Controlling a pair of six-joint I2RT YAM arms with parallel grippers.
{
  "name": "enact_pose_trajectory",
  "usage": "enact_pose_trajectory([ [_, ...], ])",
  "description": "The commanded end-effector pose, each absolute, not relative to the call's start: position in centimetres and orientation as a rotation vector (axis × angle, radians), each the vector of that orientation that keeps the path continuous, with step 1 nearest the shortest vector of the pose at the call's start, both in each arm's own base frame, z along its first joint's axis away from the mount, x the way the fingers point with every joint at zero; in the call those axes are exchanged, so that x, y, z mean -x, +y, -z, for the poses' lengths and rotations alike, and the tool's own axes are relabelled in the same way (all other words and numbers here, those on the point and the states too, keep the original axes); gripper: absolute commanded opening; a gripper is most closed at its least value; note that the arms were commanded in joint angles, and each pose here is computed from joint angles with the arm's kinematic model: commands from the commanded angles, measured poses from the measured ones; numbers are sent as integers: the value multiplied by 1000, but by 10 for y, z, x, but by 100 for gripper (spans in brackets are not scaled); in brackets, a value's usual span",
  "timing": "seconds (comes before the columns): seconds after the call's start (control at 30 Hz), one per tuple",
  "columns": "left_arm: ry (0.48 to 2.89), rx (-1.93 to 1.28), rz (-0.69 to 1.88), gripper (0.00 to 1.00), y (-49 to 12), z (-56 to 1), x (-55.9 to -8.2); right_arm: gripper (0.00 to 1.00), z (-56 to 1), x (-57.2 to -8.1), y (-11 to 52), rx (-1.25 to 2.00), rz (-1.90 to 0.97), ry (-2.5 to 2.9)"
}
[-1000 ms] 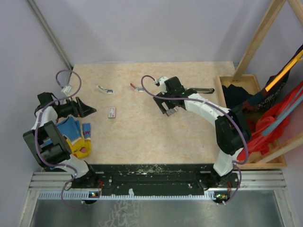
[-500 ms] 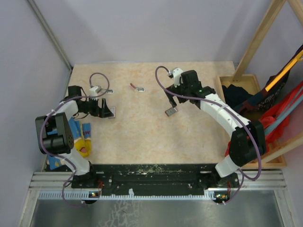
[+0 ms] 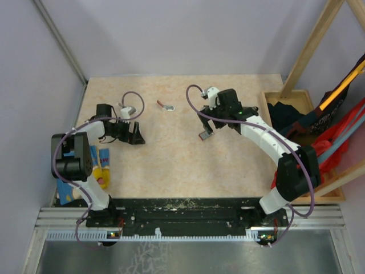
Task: Unload the staples from the stapler
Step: Close the staple box at the center of the board.
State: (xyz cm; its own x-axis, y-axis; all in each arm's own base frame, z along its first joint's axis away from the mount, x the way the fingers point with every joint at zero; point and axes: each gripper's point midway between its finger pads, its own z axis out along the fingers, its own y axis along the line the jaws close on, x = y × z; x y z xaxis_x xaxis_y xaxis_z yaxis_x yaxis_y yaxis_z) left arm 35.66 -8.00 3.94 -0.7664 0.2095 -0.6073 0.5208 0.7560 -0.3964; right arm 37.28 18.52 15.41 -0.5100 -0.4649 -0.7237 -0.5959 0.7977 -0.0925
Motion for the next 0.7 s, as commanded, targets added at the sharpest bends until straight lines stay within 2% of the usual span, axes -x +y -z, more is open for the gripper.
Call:
enact_pose_trajectory([
  [0.0, 2476, -621, 844, 100, -102, -22, -335, 99, -181, -380, 188, 768, -214, 2096],
  [0.23, 2482, -741, 879, 100, -130, -20, -322, 99, -177, -380, 188, 771, -211, 2097],
  [0.67, 2318, -659, 761, 100, -107, -89, -378, 99, -155, -381, 188, 784, -230, 2158],
])
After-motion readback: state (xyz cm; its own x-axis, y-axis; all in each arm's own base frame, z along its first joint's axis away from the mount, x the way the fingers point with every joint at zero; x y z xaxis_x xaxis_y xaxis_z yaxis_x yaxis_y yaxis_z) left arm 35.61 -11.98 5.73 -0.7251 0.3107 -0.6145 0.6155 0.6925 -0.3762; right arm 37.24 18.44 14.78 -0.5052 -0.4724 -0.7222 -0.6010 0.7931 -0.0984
